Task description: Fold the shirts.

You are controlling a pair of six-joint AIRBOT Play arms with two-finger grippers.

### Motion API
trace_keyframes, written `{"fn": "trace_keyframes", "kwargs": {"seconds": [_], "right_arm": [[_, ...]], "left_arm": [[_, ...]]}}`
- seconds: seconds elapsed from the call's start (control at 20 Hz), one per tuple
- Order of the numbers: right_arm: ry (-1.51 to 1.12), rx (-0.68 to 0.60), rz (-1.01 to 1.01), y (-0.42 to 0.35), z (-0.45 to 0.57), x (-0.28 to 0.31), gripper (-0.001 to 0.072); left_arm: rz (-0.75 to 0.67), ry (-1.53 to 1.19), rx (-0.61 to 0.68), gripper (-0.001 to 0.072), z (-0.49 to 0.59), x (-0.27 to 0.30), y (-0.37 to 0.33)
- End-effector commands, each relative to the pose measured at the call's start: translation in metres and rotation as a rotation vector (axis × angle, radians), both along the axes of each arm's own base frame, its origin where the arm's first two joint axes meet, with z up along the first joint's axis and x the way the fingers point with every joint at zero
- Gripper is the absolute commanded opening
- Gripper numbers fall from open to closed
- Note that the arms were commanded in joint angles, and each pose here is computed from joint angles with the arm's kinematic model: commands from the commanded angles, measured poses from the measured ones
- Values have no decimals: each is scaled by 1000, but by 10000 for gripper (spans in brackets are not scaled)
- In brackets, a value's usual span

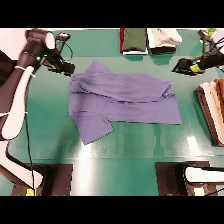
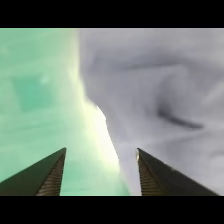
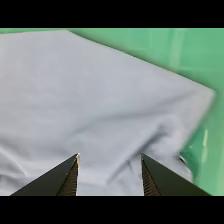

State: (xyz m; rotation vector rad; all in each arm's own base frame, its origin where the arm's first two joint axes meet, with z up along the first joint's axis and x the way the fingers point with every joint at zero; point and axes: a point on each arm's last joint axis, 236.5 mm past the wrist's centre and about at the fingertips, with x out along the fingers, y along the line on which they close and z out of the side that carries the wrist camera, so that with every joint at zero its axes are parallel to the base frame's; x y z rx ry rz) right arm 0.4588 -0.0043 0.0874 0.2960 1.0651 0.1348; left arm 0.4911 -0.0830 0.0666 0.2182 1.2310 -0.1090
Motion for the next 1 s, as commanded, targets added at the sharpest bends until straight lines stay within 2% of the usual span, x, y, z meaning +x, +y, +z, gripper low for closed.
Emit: {"fn": "trace_keyframes", "kwargs": {"seconds": [0.0, 0.3, 0.35, 0.4, 0.65, 0.95], "right_arm": [[76, -77, -49, -37, -7, -51, 445], [301, -35, -152, -61, -90, -160, 464], [341, -21, -152, -59, -104, -172, 544], [374, -10, -155, -56, -117, -182, 561], [392, -7, -144, -43, -147, -191, 553], [467, -5, -91, -21, -176, -187, 542]], "left_arm": [[31, 3, -46, 527, 23, -27, 11], [95, 121, -139, 527, -34, -123, 5], [121, 139, -146, 527, -48, -140, 7], [143, 157, -149, 527, -60, -155, 9], [175, 222, -146, 527, -92, -198, 16], [177, 218, -170, 527, -94, -197, 11]]}}
